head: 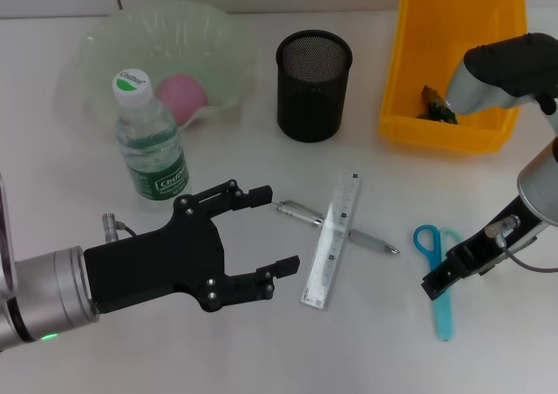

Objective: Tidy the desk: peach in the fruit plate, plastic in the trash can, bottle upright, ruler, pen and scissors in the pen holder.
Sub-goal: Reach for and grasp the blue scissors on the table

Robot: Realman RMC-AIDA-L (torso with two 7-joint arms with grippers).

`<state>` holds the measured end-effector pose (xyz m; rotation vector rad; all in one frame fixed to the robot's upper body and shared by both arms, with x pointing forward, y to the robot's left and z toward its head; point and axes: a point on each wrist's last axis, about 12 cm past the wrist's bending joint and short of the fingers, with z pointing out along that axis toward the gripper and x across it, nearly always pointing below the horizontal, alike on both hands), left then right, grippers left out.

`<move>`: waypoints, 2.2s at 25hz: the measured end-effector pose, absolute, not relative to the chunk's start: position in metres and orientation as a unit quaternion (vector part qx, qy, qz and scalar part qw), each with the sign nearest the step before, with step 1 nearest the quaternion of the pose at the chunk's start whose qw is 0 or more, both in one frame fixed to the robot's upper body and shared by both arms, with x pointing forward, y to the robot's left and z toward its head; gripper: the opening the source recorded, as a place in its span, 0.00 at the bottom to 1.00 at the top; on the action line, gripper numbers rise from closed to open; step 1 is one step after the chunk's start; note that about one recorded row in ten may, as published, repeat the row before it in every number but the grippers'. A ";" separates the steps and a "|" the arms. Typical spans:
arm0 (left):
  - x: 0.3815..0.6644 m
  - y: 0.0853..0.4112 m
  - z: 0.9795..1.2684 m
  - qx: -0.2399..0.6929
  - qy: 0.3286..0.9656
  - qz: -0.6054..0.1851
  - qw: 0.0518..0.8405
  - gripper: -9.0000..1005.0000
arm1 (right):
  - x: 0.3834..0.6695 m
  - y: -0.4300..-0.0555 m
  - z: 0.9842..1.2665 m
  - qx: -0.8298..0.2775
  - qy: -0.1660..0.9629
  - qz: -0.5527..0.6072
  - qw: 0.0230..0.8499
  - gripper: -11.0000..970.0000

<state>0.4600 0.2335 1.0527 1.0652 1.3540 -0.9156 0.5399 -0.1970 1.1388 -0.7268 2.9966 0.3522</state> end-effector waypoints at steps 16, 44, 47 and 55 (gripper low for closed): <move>0.462 0.232 1.051 0.450 0.576 -0.390 0.561 0.80 | 0.550 -0.188 1.130 -0.233 0.965 0.121 0.020 0.71; 0.460 0.233 1.049 0.452 0.574 -0.385 0.564 0.80 | 0.549 -0.181 1.121 -0.252 0.962 0.104 0.003 0.51; 0.461 0.232 1.048 0.451 0.575 -0.387 0.562 0.80 | 0.549 -0.181 1.121 -0.253 0.962 0.104 0.003 0.48; 0.463 0.230 1.047 0.451 0.577 -0.389 0.559 0.80 | 0.548 -0.179 1.116 -0.259 0.961 0.097 -0.002 0.39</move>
